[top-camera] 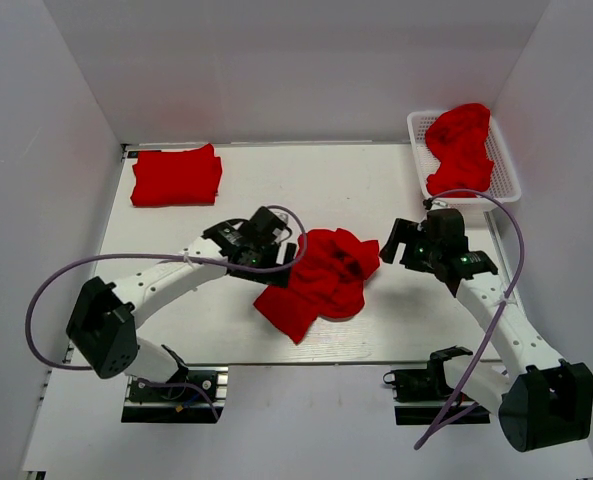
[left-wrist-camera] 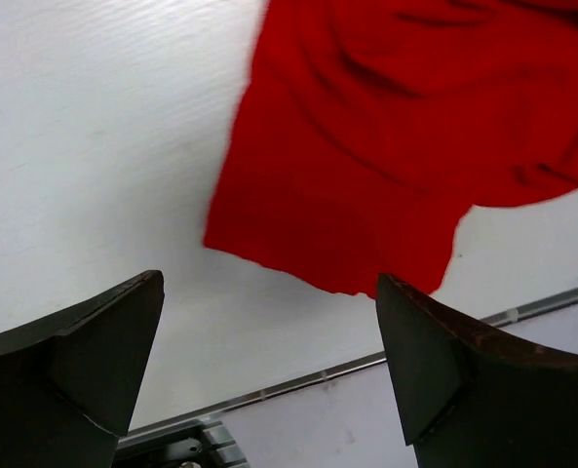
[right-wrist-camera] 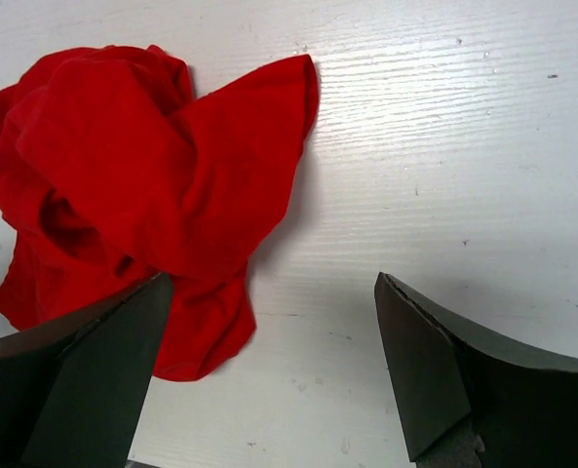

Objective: Fold and stack the t-shirts
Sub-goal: Flatten out the tshirt

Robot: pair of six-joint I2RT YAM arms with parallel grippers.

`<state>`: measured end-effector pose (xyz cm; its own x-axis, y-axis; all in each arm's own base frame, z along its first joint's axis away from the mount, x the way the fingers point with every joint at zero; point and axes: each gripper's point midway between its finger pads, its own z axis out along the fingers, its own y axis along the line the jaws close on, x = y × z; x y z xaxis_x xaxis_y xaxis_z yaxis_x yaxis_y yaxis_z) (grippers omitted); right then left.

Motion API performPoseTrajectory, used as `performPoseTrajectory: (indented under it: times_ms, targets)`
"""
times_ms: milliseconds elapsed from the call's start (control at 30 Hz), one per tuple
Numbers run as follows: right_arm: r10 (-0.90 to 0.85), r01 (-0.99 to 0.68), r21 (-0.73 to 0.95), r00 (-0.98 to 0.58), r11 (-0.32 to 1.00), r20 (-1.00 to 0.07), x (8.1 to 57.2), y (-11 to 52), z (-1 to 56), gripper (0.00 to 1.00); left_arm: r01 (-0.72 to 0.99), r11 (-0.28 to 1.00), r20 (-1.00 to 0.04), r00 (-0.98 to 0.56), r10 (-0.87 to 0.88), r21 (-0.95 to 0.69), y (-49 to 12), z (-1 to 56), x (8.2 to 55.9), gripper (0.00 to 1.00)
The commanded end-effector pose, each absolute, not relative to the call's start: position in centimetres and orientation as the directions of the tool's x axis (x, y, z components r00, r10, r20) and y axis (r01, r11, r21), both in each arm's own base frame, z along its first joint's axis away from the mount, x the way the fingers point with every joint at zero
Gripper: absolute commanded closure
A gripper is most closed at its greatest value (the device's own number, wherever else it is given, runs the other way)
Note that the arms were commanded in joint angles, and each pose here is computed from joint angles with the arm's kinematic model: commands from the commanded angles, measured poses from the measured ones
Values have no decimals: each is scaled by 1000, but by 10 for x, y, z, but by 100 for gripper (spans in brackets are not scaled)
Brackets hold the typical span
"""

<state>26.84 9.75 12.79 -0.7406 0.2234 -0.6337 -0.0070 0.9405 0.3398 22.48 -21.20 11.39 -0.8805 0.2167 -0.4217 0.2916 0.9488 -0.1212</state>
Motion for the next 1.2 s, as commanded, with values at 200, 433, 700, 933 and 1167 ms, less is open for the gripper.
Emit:
performPoseTrajectory:
  times_ms: [200, 433, 700, 933, 1167]
  targets:
    - [209, 22, 279, -718, 960, -664, 274, 84, 142, 10, 562, 817, -470, -760, 449, -127, -287, 122, 168, 0]
    - [199, -4, 293, -724, 956, -660, 276, 90, 142, 10, 691, 722, -365, -680, 636, -29, -330, 80, 117, 0]
    - [175, -51, 311, -734, 949, -656, 275, 98, 145, 10, 589, 797, -359, -720, 593, 135, -297, 58, 127, 0]
    - [174, -47, 309, -740, 950, -649, 273, 97, 143, 10, 523, 834, -349, -759, 550, 176, -283, 32, 136, 6]
    - [106, -134, 314, -759, 940, -642, 266, 106, 140, 10, 402, 899, -449, -780, 436, 175, -282, 51, 152, 100]
